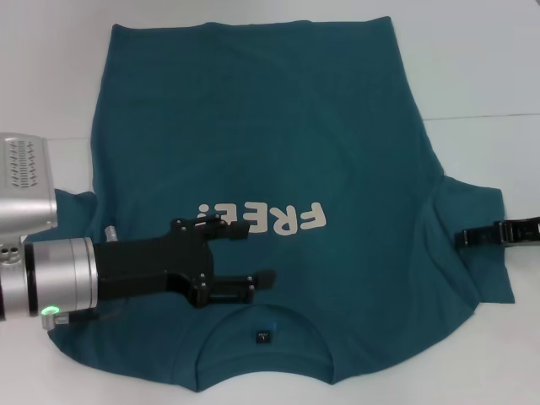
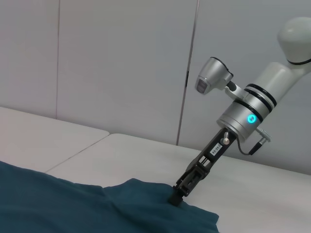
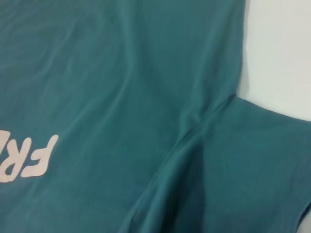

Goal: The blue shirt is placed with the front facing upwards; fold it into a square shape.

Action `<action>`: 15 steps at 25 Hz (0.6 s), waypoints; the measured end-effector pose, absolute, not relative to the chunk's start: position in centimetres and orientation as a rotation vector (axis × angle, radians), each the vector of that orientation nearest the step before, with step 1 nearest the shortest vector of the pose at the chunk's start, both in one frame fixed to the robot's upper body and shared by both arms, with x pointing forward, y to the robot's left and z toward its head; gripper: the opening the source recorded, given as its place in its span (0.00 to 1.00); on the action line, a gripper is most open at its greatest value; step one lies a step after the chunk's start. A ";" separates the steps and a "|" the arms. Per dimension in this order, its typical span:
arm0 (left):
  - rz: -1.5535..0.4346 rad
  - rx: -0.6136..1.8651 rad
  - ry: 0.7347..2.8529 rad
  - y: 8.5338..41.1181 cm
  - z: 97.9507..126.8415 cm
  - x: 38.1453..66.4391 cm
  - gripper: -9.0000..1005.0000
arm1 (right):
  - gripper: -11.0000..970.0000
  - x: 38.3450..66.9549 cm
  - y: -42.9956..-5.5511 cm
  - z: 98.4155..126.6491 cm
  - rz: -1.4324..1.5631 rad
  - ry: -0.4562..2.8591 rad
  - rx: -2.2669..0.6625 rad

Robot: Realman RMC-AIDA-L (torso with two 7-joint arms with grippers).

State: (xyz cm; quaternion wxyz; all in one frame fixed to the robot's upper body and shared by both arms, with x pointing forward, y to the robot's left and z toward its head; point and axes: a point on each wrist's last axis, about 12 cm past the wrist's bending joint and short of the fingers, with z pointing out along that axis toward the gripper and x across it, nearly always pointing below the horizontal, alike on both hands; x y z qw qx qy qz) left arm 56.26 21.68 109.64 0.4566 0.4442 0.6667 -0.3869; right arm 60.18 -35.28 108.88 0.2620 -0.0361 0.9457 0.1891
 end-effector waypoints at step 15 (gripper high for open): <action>-0.952 1.093 1.646 21.7 109.6 56.2 0.84 | 0.84 60.3 -35.3 109.1 0.507 2.553 -0.094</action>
